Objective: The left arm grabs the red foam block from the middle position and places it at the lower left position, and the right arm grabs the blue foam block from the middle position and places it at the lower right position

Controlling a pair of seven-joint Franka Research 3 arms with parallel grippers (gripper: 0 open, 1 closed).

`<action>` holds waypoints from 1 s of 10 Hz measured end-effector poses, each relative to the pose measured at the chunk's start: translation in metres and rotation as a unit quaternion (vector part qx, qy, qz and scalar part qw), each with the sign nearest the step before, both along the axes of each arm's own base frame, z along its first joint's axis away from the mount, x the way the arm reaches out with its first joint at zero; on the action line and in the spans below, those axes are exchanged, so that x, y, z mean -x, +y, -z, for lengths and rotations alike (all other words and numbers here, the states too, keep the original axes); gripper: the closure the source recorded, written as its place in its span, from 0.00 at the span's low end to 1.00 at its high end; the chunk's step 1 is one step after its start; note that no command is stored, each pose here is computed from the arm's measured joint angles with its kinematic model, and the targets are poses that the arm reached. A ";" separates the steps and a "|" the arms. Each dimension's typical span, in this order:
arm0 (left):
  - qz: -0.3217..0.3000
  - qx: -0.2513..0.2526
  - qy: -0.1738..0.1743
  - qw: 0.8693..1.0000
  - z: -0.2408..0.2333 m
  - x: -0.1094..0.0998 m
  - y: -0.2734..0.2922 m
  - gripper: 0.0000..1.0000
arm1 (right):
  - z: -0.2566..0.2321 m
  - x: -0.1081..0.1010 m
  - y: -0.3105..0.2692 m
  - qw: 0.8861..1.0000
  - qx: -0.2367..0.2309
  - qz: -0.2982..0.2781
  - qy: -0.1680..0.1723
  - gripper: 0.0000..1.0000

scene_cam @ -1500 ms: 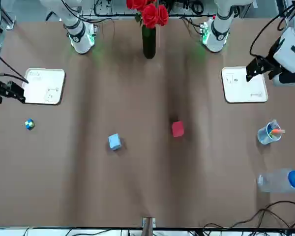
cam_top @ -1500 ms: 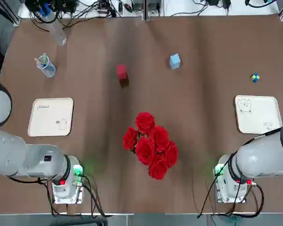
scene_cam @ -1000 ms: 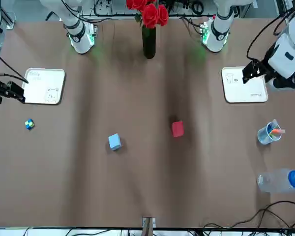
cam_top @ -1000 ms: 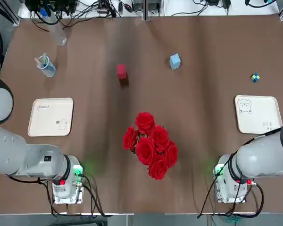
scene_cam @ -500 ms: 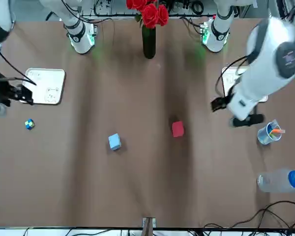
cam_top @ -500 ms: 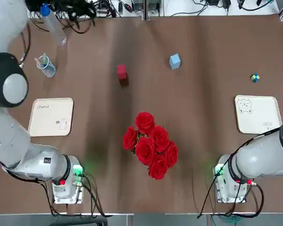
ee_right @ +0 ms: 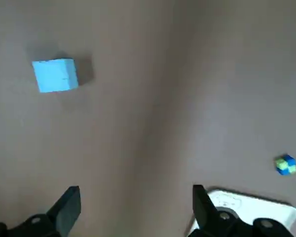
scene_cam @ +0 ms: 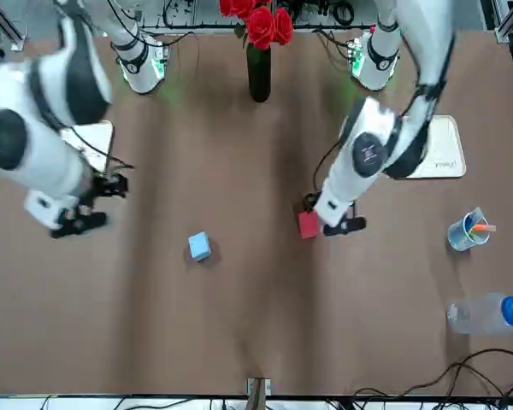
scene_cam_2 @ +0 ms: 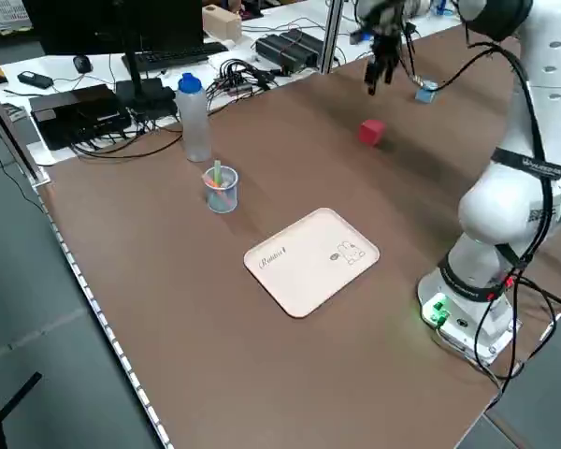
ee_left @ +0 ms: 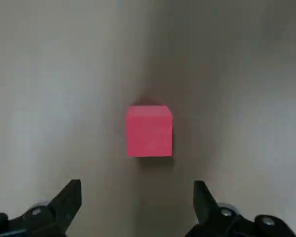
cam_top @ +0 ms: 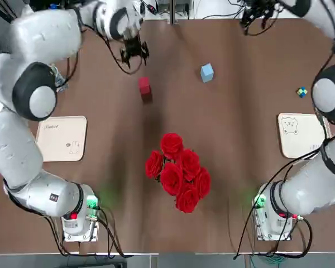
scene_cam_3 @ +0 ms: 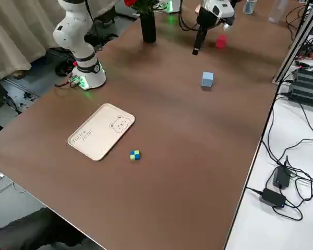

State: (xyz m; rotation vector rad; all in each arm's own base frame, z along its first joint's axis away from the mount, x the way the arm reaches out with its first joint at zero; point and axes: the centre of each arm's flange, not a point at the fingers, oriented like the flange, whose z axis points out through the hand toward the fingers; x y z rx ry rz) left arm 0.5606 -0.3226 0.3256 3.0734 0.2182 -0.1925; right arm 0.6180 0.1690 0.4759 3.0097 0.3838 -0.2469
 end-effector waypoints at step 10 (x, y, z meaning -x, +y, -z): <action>-0.067 -0.029 -0.019 0.997 0.093 -0.013 -0.001 0.00 | 0.216 -0.010 0.120 0.994 -0.066 0.029 -0.088 0.00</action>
